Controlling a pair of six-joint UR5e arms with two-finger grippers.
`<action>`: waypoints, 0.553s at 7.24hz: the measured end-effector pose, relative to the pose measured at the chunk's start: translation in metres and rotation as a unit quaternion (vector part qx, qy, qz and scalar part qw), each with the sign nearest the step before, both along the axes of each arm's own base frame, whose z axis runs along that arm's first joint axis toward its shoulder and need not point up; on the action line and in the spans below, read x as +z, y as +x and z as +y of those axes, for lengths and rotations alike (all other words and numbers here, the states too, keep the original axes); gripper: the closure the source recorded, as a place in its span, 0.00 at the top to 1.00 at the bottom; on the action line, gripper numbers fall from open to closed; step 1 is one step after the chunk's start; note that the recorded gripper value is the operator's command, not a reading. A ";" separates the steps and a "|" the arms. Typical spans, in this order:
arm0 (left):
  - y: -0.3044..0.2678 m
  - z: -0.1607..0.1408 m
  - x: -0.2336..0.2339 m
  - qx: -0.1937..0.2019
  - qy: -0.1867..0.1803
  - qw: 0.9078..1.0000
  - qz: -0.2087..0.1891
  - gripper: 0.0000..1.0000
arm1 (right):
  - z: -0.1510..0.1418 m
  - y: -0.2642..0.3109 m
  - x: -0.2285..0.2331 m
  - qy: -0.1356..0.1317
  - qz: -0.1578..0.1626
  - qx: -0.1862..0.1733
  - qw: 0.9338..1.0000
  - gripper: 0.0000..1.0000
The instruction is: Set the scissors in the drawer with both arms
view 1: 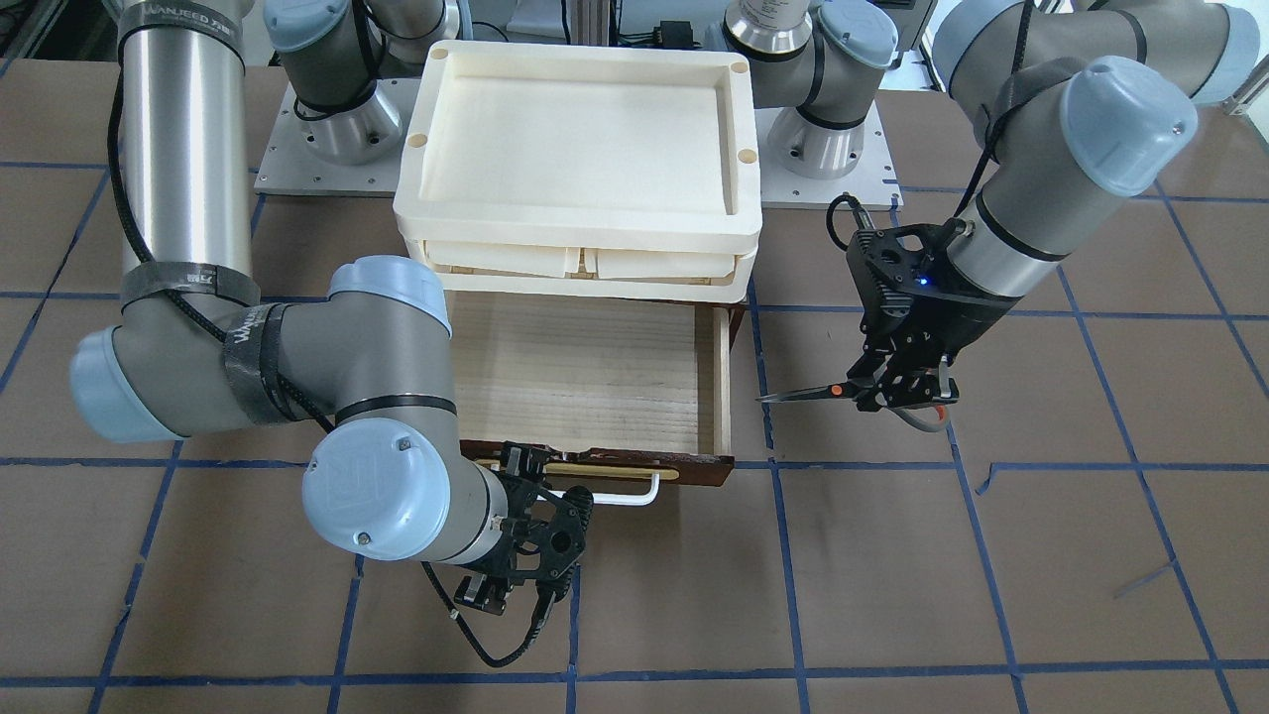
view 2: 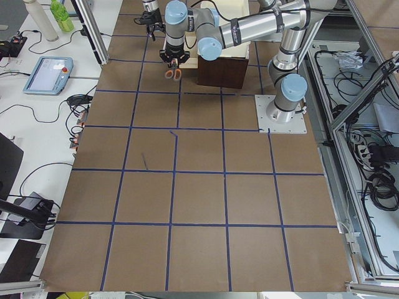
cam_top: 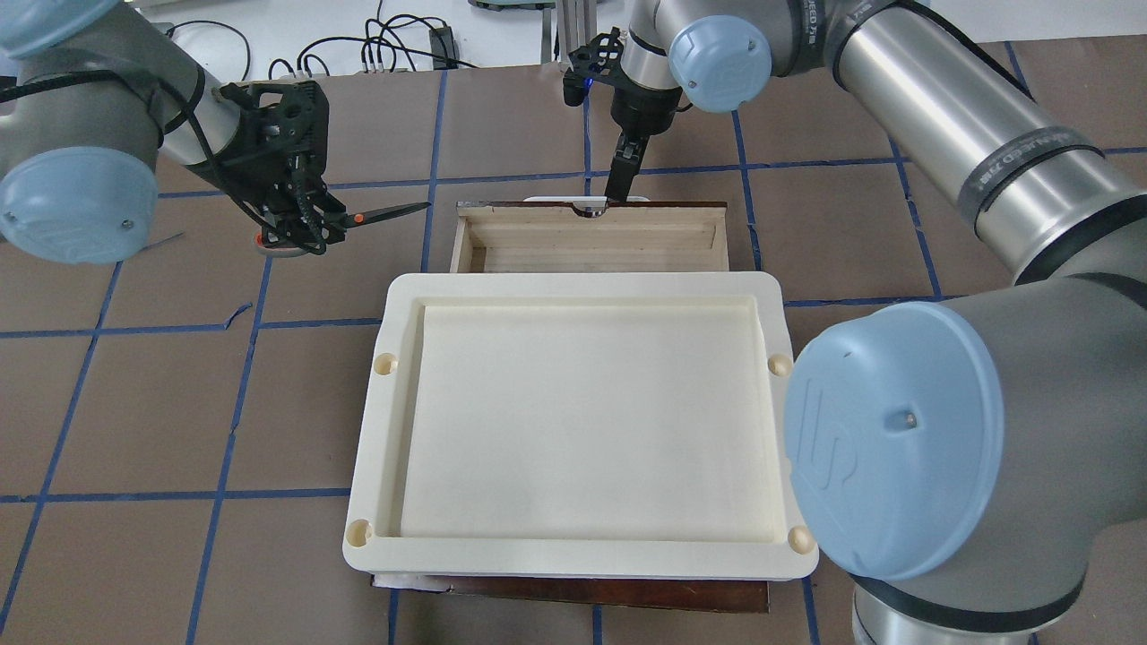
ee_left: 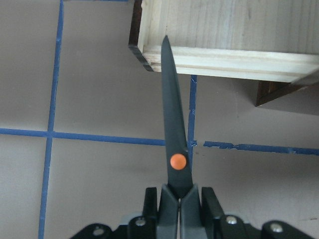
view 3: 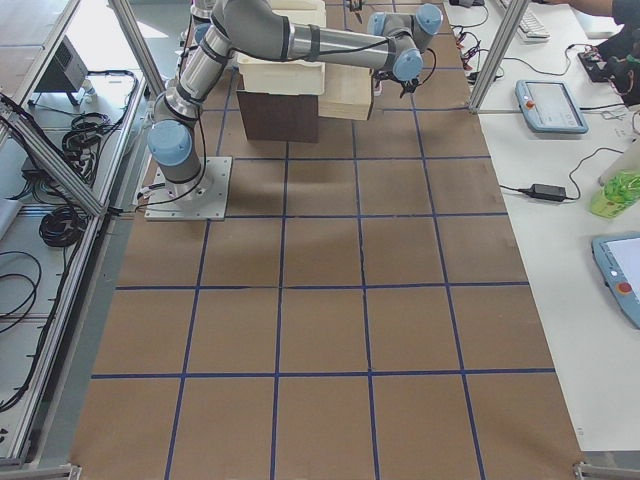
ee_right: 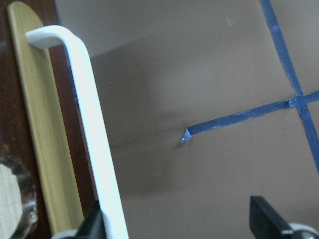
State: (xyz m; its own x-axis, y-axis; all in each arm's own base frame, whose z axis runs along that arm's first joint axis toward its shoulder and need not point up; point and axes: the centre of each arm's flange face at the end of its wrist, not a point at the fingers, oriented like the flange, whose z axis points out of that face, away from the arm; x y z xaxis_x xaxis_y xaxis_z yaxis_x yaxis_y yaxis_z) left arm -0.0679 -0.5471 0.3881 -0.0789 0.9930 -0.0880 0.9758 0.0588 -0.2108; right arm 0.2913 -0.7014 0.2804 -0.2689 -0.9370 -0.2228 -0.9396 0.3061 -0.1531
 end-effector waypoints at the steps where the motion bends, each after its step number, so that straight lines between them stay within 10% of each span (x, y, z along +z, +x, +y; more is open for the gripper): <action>1: 0.000 0.000 0.000 0.000 0.000 1.000 0.000 0.13 | -0.002 0.000 0.001 -0.002 0.000 0.000 1.000 1.00; 4: 0.000 0.000 0.000 0.000 0.000 1.000 0.000 0.13 | -0.012 -0.002 0.000 -0.008 -0.002 -0.003 1.000 1.00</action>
